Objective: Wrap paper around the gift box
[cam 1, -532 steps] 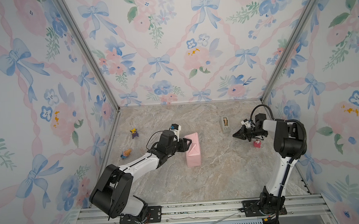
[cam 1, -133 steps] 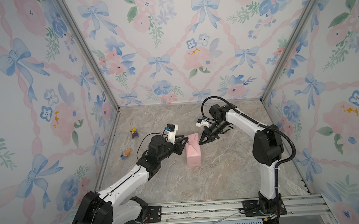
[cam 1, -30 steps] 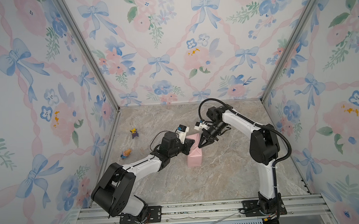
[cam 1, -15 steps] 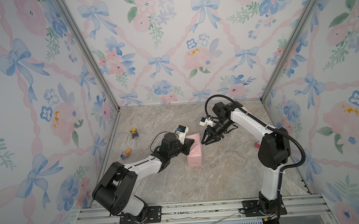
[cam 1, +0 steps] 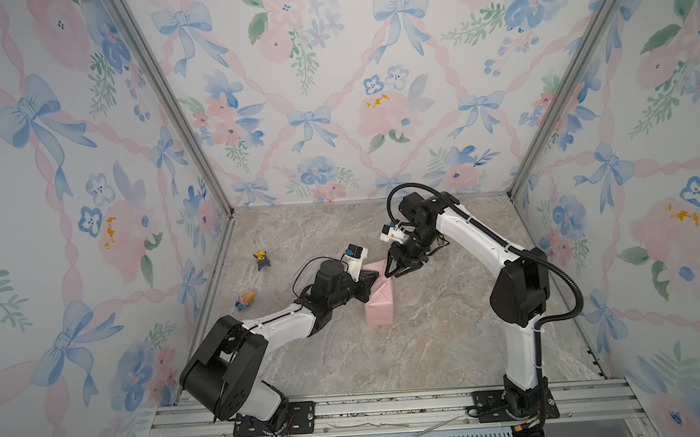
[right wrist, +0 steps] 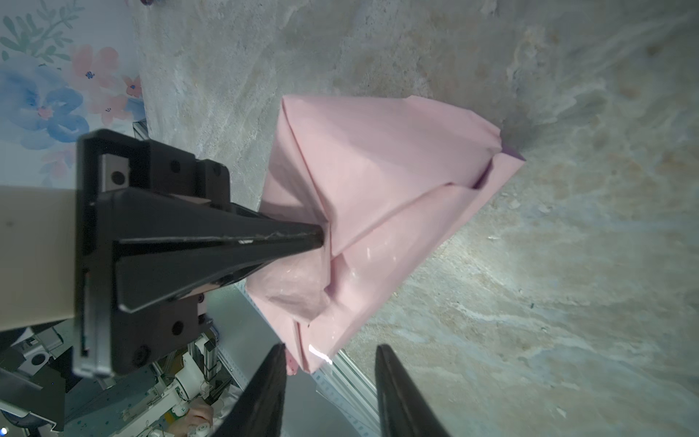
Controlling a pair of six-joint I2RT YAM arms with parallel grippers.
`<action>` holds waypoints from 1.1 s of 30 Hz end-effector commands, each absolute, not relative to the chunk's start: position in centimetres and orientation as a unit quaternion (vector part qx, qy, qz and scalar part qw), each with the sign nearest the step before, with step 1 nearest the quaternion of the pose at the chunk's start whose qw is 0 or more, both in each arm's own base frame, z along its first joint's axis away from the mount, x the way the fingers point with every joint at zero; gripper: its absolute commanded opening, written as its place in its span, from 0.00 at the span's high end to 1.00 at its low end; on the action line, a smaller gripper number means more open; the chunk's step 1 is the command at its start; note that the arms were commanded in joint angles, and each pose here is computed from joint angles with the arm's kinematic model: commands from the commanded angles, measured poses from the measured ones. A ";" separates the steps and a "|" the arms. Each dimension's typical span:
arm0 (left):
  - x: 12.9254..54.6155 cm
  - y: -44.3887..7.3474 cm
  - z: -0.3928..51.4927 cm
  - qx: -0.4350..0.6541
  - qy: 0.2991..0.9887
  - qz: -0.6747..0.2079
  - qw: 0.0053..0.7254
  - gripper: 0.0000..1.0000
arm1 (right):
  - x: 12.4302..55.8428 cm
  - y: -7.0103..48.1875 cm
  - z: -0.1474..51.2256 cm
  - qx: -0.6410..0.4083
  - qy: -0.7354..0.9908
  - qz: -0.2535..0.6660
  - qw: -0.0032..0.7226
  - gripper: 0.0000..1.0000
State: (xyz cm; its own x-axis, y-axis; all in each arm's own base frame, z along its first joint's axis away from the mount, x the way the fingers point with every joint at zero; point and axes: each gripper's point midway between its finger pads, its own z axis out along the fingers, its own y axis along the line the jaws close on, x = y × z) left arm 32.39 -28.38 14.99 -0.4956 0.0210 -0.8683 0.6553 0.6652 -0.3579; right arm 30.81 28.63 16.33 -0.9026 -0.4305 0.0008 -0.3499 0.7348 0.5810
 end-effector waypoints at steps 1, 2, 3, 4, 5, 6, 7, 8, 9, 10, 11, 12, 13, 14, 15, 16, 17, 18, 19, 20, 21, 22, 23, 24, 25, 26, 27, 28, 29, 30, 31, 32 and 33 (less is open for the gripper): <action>31.0 -27.4 11.3 0.219 0.826 -0.319 0.409 0.94 | 30.8 28.6 14.9 0.201 -0.934 -0.284 0.086 0.59; 31.0 -27.4 11.4 0.218 0.826 -0.319 0.410 0.94 | 30.7 28.4 14.3 0.198 -0.934 -0.282 0.093 0.60; 31.0 -27.4 11.4 0.219 0.826 -0.319 0.410 0.94 | 30.5 28.2 13.6 0.194 -0.935 -0.280 0.099 0.63; 31.0 -27.3 11.3 0.218 0.827 -0.318 0.410 0.94 | 30.4 27.9 13.0 0.188 -0.936 -0.279 0.104 0.66; 31.0 -27.4 11.3 0.219 0.826 -0.318 0.410 0.94 | 30.4 27.5 12.6 0.183 -0.937 -0.278 0.108 0.70; 31.0 -27.4 11.3 0.219 0.826 -0.318 0.410 0.94 | 30.4 27.2 12.3 0.178 -0.936 -0.282 0.109 0.74; 31.1 -27.3 11.2 0.218 0.827 -0.317 0.409 0.94 | 30.4 27.0 12.1 0.171 -0.936 -0.286 0.108 0.79; 31.0 -27.5 11.2 0.220 0.827 -0.319 0.409 0.93 | 30.4 26.8 11.9 0.169 -0.936 -0.288 0.108 0.84; 31.0 -27.5 11.2 0.220 0.827 -0.318 0.408 0.94 | 30.4 26.7 11.8 0.166 -0.936 -0.291 0.108 0.87; 31.1 -27.4 11.2 0.219 0.827 -0.317 0.409 0.94 | 30.3 26.6 11.9 0.165 -0.936 -0.293 0.107 0.87; 31.1 -27.4 11.2 0.219 0.827 -0.318 0.409 0.94 | 30.2 26.6 12.0 0.164 -0.935 -0.295 0.106 0.87; 31.2 -27.4 11.2 0.219 0.827 -0.317 0.409 0.94 | 30.2 26.6 12.3 0.163 -0.935 -0.297 0.102 0.85; 31.1 -27.5 11.3 0.219 0.826 -0.318 0.410 0.94 | 30.3 26.5 12.8 0.163 -0.935 -0.299 0.097 0.79; 31.1 -27.5 11.3 0.220 0.826 -0.318 0.410 0.93 | 30.3 26.3 13.3 0.162 -0.935 -0.301 0.091 0.77; 31.1 -27.5 11.2 0.220 0.827 -0.318 0.409 0.93 | 30.4 26.2 14.0 0.162 -0.935 -0.305 0.082 0.76; 31.2 -27.5 11.2 0.220 0.827 -0.317 0.409 0.93 | 30.4 26.2 14.6 0.162 -0.934 -0.311 0.074 0.75; 31.1 -27.5 11.2 0.220 0.827 -0.317 0.409 0.93 | 30.4 26.2 15.4 0.161 -0.931 -0.320 0.066 0.75; 31.1 -27.5 11.2 0.220 0.827 -0.318 0.408 0.93 | 30.3 26.2 15.9 0.160 -0.931 -0.322 0.061 0.75; 31.1 -27.5 11.2 0.220 0.827 -0.318 0.408 0.93 | 30.2 26.2 16.0 0.160 -0.931 -0.324 0.060 0.75; 31.1 -27.5 11.2 0.221 0.827 -0.318 0.408 0.93 | 30.1 26.3 16.0 0.160 -0.930 -0.326 0.059 0.77; 31.1 -27.5 11.1 0.221 0.827 -0.318 0.408 0.94 | 29.9 26.4 15.8 0.158 -0.929 -0.328 0.061 0.78; 31.1 -27.6 11.2 0.221 0.827 -0.318 0.408 0.94 | 29.8 26.6 15.6 0.160 -0.928 -0.330 0.065 0.80; 31.1 -27.6 11.2 0.222 0.826 -0.319 0.408 0.94 | 29.7 26.7 15.2 0.158 -0.928 -0.330 0.071 0.82; 31.1 -27.6 11.2 0.221 0.827 -0.318 0.408 0.93 | 29.5 26.8 14.8 0.158 -0.928 -0.330 0.076 0.83; 31.1 -27.5 11.2 0.221 0.826 -0.318 0.409 0.93 | 29.5 26.9 14.6 0.157 -0.927 -0.332 0.078 0.85; 31.2 -27.5 11.2 0.220 0.827 -0.317 0.409 0.94 | 29.4 27.2 14.6 0.158 -0.926 -0.335 0.078 0.86; 31.1 -27.5 11.2 0.220 0.827 -0.317 0.409 0.94 | 29.3 27.4 14.5 0.159 -0.924 -0.338 0.080 0.86; 31.2 -27.5 11.3 0.220 0.827 -0.317 0.410 0.93 | 29.3 27.7 14.6 0.160 -0.923 -0.341 0.080 0.86; 31.1 -27.5 11.3 0.220 0.827 -0.317 0.410 0.94 | 29.1 28.0 14.5 0.162 -0.921 -0.345 0.082 0.87; 31.1 -27.4 11.3 0.220 0.827 -0.316 0.410 0.94 | 29.0 28.2 14.5 0.164 -0.920 -0.346 0.083 0.88; 31.1 -27.4 11.2 0.219 0.827 -0.316 0.410 0.93 | 28.9 28.4 14.3 0.163 -0.919 -0.347 0.086 0.89; 31.1 -27.4 11.2 0.219 0.827 -0.316 0.410 0.94 | 28.7 28.5 14.0 0.161 -0.919 -0.349 0.089 0.90; 31.1 -27.4 11.2 0.219 0.827 -0.316 0.410 0.94 | 28.6 28.7 13.8 0.159 -0.918 -0.353 0.090 0.91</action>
State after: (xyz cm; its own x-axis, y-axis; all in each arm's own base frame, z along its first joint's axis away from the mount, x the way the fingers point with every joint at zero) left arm 32.32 -28.40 15.01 -0.4878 0.0256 -0.8726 0.6568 0.6691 -0.3476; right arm 29.19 27.84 14.40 -0.9340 -0.3556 0.0352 -0.2476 0.7149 0.6540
